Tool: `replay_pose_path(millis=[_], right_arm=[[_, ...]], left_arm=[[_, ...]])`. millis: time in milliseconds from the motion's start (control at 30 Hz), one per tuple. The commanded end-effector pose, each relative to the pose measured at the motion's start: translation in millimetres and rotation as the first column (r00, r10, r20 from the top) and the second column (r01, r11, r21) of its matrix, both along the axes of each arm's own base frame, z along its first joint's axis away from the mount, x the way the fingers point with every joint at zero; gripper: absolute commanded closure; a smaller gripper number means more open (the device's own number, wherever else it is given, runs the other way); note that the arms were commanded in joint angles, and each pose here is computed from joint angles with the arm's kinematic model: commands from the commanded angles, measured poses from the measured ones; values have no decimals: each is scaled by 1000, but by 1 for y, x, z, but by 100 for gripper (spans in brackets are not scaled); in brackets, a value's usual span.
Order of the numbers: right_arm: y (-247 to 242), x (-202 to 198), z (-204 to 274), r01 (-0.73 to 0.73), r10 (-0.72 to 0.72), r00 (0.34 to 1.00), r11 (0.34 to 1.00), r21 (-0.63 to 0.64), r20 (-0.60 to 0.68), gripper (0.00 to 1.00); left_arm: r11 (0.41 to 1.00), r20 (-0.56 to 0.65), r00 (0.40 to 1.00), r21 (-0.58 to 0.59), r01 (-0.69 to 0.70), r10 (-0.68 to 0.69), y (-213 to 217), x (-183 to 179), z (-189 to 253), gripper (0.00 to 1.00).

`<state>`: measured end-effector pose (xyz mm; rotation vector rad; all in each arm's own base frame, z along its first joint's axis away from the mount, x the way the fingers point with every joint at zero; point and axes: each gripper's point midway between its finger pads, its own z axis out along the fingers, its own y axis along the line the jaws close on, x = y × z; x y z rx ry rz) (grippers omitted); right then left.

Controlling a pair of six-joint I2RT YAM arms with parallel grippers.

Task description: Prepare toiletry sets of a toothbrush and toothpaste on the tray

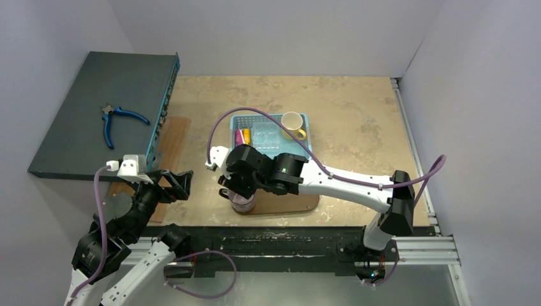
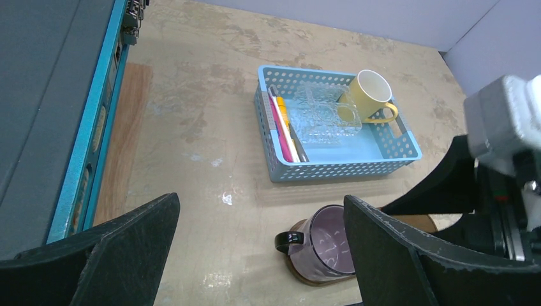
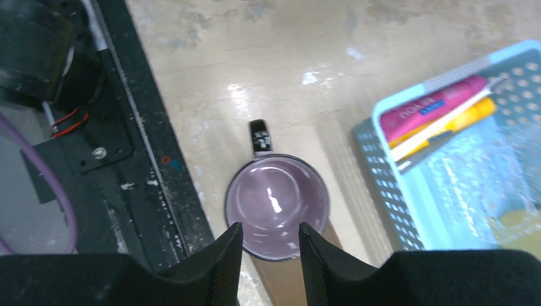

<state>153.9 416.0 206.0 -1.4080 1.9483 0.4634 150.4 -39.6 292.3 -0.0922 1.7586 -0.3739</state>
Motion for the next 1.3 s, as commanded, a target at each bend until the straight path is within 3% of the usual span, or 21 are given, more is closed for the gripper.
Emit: replay_pose_path(millis=[0, 267, 500, 900, 1267], right_arm=[[-18, 40, 33, 158, -163, 983, 985, 65, 86, 60], [-59, 114, 64, 423, -440, 893, 893, 154, 98, 61], [-89, 185, 59, 601, -619, 782, 780, 177, 71, 61], [-117, 270, 22, 769, -780, 626, 620, 155, 12, 61], [-133, 307, -15, 838, -841, 540, 534, 113, -25, 64]], left_arm=[[1000, 31, 999, 1, -16, 16, 2, 4, 6, 0], [1000, 27, 1000, 3, -15, 15, 1, 5, 6, 0], [1000, 24, 1000, 8, -18, 18, 1, 6, 5, 0], [1000, 11, 1000, 18, -16, 16, 0, 8, 3, 0], [1000, 3, 1000, 24, -10, 10, -2, 9, 2, 0]])
